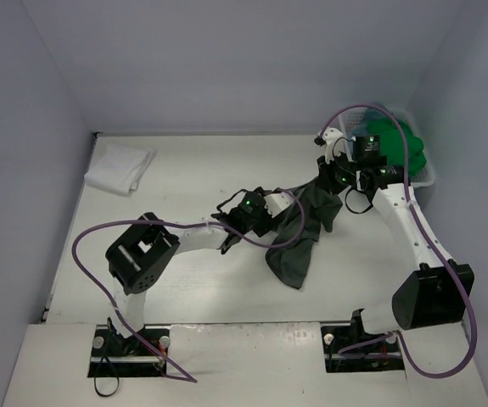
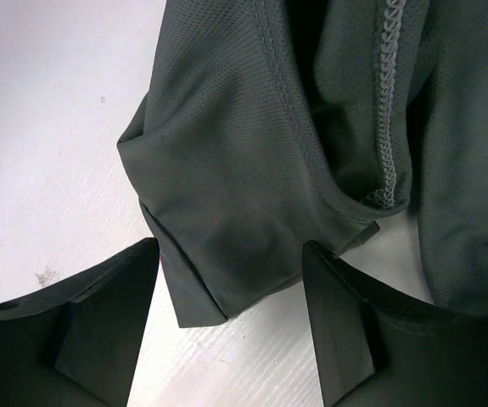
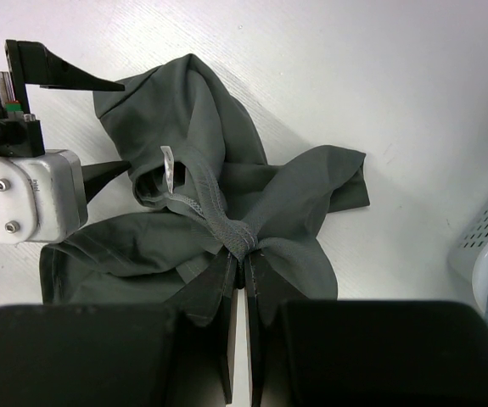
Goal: Fold and stack the t-shirts
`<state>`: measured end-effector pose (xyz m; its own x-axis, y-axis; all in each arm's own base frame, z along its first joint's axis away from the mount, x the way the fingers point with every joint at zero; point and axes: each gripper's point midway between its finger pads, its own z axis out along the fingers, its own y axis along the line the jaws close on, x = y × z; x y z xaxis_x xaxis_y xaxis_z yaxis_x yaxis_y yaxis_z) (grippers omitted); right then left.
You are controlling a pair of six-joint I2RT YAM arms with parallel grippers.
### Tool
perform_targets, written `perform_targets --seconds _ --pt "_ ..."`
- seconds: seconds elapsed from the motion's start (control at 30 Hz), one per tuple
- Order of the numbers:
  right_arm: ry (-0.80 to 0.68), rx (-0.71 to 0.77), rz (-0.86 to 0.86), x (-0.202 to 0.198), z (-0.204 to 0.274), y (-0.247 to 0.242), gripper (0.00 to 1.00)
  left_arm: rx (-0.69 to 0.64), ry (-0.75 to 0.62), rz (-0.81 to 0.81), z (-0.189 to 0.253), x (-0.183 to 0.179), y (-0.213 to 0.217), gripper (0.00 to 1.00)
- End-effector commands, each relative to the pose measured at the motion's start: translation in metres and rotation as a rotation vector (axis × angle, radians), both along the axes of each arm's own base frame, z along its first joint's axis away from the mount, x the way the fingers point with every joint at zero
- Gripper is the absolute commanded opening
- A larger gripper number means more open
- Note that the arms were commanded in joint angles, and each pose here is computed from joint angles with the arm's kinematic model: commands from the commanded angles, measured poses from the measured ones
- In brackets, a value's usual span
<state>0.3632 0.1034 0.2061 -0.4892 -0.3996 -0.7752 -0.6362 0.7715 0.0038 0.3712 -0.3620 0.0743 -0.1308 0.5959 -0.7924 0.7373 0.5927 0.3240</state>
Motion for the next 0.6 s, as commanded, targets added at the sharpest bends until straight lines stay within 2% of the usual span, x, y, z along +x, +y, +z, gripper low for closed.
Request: perform_targets --seconds 0.0,0.57 --pt "-0.071 0.017 -0.017 0.017 0.015 0.0 0.0 -0.129 -0.051 -0.002 0.051 0.008 -0.02 0.63" --pt "-0.074 0.021 -0.049 0.028 0.011 -0.007 0.0 -0.148 0.017 -0.044 0.049 -0.019 -0.024 0.63"
